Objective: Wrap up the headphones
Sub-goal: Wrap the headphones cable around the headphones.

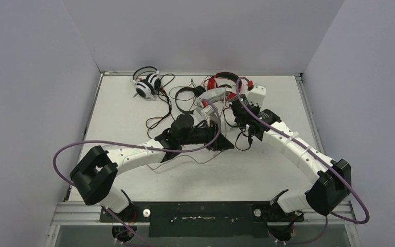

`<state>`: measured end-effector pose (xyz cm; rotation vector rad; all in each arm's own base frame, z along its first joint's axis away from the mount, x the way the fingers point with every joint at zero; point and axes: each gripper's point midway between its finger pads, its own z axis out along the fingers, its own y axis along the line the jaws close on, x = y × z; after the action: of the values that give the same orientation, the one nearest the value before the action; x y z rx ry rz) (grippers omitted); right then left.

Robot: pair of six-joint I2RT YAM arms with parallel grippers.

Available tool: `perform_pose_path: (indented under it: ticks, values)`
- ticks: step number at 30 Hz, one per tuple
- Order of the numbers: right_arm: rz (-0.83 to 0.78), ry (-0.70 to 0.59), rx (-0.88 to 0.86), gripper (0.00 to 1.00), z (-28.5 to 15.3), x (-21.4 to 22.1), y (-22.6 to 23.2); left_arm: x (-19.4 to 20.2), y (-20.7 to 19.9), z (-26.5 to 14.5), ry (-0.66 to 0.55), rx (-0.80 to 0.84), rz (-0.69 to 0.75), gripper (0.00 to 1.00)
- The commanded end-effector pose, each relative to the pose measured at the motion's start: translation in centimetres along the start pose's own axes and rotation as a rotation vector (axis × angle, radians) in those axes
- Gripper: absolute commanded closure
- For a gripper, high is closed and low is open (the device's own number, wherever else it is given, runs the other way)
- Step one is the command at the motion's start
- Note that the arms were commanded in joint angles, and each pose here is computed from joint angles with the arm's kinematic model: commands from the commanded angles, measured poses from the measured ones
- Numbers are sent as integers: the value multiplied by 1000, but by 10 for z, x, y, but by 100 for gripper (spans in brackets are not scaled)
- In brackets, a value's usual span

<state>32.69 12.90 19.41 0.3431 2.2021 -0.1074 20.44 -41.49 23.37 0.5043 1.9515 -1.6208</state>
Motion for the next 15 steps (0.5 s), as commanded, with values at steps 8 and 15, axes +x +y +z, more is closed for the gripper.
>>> perform_pose_path:
  ticks: [8,15]
  values:
    - [277,-166,-230,100,-49,-91,40,22,19,5,-58,15,67,68]
    - [324,-209,-270,100,-73,-128,36,55,44,10,-13,-20,77,69]
